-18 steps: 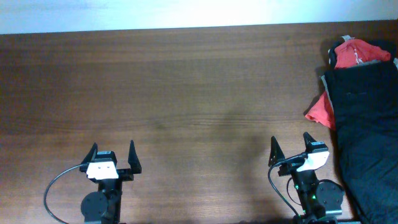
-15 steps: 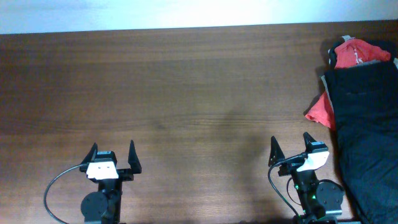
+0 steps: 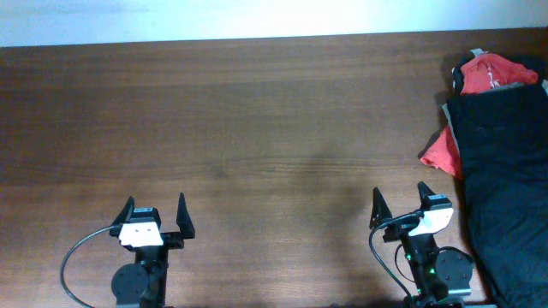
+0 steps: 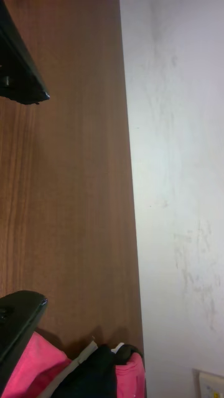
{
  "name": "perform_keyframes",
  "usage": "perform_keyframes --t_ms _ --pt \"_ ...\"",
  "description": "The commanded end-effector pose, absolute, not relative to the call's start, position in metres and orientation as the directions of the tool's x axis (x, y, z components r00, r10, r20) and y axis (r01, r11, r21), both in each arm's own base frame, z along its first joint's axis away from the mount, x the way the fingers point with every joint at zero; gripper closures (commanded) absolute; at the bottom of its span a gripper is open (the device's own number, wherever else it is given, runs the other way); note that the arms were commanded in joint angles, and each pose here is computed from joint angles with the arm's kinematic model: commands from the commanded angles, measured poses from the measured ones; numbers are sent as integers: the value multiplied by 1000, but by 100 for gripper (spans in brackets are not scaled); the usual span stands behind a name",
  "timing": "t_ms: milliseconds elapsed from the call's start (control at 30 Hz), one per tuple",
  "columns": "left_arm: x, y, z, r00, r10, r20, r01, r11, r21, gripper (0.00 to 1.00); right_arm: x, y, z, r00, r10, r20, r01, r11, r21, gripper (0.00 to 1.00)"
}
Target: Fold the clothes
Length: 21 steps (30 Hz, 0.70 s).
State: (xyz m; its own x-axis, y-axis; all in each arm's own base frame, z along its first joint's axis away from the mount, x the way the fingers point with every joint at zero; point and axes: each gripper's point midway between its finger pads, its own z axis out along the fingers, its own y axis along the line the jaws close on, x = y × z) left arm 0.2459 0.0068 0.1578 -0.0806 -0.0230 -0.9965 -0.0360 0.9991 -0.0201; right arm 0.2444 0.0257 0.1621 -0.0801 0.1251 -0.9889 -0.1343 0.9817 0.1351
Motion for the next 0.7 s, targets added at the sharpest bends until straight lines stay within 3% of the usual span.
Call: perform_keyframes --t_ms 0,533,600,667 --pt "246 5 156 -80 -7 -997 -22 1000 -5 1 244 26 159 -82 121 -989 -135 982 131 1" --pt "246 5 156 -80 -7 -997 -22 1000 -5 1 244 26 159 -82 121 -989 -135 982 131 1" --pt "246 5 156 -80 -7 -997 -22 1000 -5 1 244 31 169 -53 170 -984 -165 970 177 1" --pt "246 5 156 -80 -7 -997 -22 1000 -5 1 238 57 179 -110 374 -921 -302 870 390 1"
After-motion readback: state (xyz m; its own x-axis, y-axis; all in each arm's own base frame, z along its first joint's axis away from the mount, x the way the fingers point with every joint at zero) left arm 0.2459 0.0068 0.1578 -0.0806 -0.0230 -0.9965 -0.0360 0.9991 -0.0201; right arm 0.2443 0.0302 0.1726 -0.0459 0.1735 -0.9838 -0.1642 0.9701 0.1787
